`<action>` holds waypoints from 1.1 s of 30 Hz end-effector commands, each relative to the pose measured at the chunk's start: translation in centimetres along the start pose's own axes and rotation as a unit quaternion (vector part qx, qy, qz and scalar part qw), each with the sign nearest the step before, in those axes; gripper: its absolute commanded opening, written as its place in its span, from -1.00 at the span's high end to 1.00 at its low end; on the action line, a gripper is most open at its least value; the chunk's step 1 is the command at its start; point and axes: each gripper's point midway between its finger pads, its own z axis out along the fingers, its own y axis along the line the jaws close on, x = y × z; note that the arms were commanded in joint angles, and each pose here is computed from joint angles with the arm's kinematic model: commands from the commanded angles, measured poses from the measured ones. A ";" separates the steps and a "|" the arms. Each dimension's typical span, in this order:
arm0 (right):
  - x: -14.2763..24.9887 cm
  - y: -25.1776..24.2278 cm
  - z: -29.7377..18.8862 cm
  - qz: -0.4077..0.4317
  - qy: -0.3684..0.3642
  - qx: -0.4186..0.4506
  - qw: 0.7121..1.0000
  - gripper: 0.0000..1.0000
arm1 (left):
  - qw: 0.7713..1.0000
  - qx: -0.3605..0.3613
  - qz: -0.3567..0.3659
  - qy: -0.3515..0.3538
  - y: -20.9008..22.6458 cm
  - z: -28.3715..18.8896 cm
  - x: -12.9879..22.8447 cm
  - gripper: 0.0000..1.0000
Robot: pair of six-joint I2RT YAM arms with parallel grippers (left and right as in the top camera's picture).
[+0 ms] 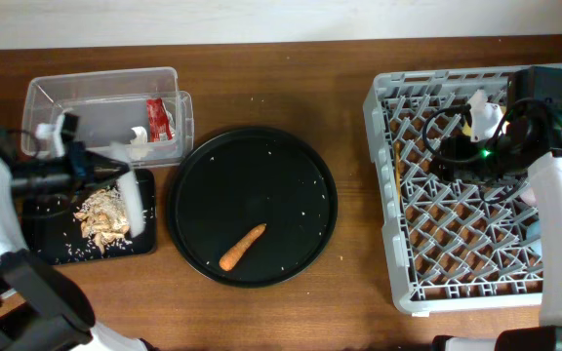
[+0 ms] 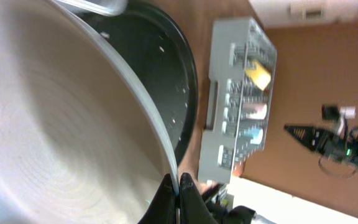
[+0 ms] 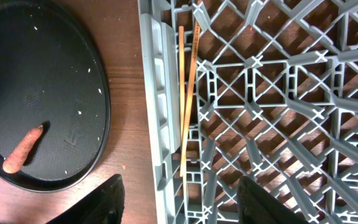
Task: Sort waste into correct bins and load items into the dishwasher rack
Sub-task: 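Bring the empty plate back over the round tray toward the right gripper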
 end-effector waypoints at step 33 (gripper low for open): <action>3.2 15.9 14.2 -0.112 0.147 -0.070 0.980 -0.28 | 0.920 -0.360 0.155 -0.010 -7.3 4.4 -1.3 -0.51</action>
